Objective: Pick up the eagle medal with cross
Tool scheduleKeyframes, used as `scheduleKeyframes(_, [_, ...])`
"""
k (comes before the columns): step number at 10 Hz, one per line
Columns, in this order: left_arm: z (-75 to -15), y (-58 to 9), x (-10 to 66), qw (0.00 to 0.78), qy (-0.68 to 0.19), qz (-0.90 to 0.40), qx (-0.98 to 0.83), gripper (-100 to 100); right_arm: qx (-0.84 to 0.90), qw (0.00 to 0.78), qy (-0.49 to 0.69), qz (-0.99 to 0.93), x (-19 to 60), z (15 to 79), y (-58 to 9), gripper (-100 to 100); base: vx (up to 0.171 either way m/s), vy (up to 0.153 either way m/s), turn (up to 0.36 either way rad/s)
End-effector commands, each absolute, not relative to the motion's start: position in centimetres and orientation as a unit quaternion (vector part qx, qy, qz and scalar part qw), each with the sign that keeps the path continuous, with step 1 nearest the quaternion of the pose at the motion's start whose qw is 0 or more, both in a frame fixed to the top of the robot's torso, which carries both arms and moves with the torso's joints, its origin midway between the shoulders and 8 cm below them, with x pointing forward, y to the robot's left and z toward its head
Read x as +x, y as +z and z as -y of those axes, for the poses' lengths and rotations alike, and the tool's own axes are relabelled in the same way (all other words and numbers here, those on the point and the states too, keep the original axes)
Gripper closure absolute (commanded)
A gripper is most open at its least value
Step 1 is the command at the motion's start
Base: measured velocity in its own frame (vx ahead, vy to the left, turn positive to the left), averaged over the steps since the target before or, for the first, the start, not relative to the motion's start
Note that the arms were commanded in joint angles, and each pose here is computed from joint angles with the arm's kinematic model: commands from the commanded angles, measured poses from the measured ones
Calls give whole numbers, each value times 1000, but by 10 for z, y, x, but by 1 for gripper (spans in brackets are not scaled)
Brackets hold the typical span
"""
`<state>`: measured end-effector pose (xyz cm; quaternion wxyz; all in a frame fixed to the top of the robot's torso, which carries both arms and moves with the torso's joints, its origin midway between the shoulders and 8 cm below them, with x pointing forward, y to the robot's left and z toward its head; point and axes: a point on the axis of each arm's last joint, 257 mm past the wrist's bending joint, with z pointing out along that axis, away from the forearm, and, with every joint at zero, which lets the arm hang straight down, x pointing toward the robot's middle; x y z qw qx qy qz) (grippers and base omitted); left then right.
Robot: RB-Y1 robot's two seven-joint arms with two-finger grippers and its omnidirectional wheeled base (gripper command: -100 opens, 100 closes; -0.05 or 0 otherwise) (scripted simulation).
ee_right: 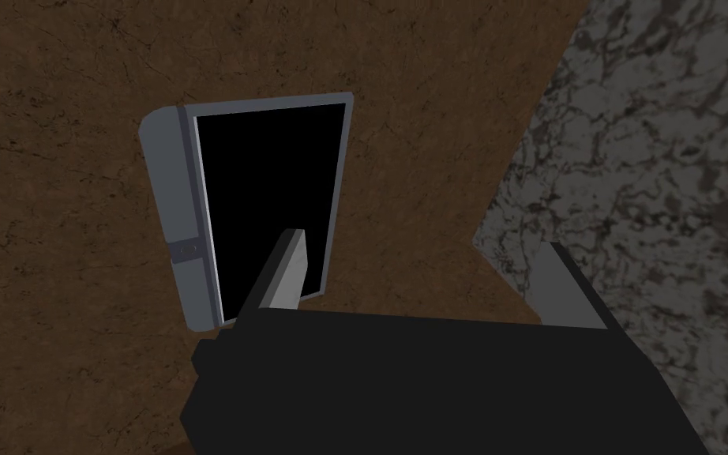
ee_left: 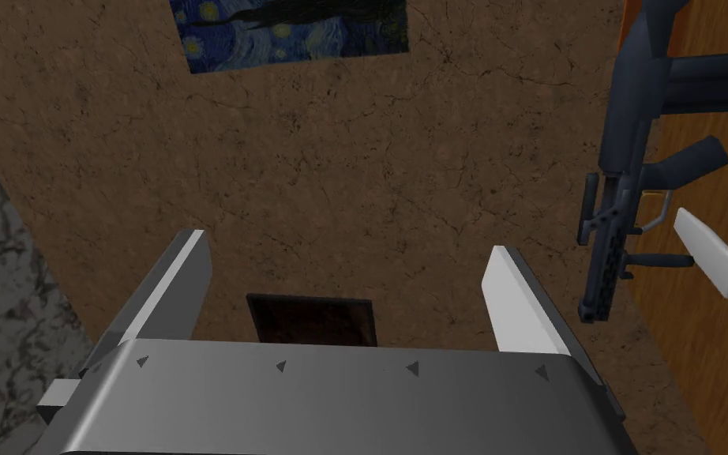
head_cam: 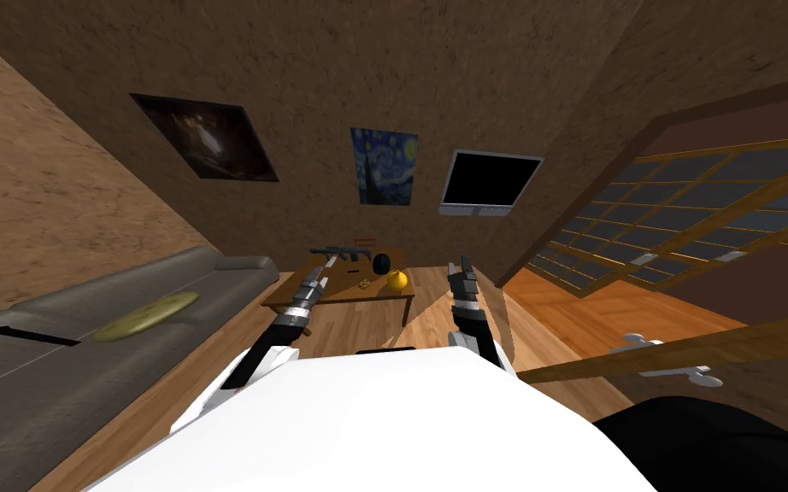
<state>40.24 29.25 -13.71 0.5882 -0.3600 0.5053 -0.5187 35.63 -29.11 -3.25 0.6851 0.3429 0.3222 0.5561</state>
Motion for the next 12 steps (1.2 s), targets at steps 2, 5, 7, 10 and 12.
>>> scheduleKeyframes(2, [-308,-172,413,566,-490,-543,-380,-100,343,685,556,-322,356,291,-33,0,-12,-51,-101])
scheduleKeyframes(5, [-329,-206,421,542,-458,-578,-402,-100,343,685,556,-322,356,291,-33,0,-7,-46,-128])
scheduleKeyframes(7, [-348,-237,422,524,-427,-603,-424,-100,343,685,556,-322,356,291,-33,0,-4,-37,-116])
scheduleKeyframes(10, [-365,-262,422,507,-398,-623,-443,-100,343,685,556,-322,356,291,-33,0,0,-35,-113])
scheduleKeyframes(12, [-380,-279,423,494,-375,-638,-456,-100,343,685,556,-322,356,291,-33,0,9,-32,-133])
